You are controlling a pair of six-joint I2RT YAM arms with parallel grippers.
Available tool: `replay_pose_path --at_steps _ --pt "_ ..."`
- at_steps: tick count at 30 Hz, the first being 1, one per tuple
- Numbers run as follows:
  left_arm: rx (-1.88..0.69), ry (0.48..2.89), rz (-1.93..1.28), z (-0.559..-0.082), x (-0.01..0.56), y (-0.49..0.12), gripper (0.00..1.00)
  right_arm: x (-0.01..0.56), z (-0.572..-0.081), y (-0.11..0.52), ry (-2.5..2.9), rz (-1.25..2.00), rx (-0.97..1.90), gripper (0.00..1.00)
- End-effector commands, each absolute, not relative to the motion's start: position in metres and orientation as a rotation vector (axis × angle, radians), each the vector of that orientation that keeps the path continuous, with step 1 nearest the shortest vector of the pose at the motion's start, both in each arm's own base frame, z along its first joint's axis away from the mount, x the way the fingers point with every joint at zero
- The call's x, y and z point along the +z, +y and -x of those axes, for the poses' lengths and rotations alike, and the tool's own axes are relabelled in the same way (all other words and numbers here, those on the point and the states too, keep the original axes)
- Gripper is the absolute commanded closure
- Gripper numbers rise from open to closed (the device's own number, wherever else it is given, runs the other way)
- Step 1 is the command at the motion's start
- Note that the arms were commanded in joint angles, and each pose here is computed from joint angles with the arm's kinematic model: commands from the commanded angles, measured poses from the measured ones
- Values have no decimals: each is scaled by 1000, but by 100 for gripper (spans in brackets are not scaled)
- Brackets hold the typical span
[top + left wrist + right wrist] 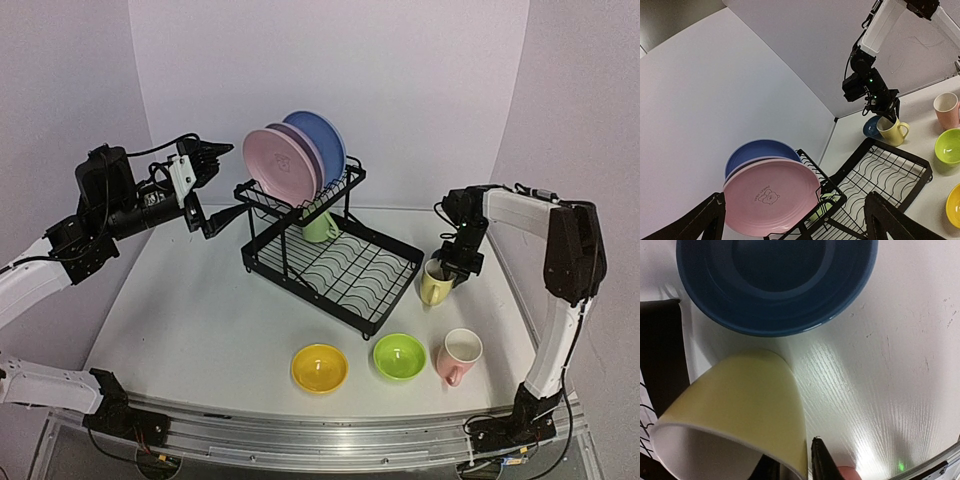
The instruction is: Load the mixed dishes into the dish rack
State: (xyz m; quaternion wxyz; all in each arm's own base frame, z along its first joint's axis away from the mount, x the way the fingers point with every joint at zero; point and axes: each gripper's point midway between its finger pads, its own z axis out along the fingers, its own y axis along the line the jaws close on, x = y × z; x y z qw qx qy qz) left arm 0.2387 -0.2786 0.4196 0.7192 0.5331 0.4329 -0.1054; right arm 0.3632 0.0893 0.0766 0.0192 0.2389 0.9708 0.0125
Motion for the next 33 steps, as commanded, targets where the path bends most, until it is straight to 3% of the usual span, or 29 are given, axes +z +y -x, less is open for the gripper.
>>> replay_pose_path --at_steps 1,2,10,22,28,33 --pt "-243 953 -1163 -238 427 -278 4 79 -378 93 2982 -749 61 93" --pt "-244 952 -1161 -238 428 -278 4 78 -377 92 2983 -750 50 100" --pt "-279 974 -1165 -236 426 -280 5 110 -350 72 2904 -689 -27 100" --pt "-567 1137 -1208 -230 412 -303 7 231 -348 91 2581 -32 -191 100" --pt "-762 1283 -1119 -244 439 -324 14 299 -359 108 2354 -16 -246 100" --pt "-726 1418 -1090 -270 454 -364 17 351 -366 143 2208 -82 -144 100"
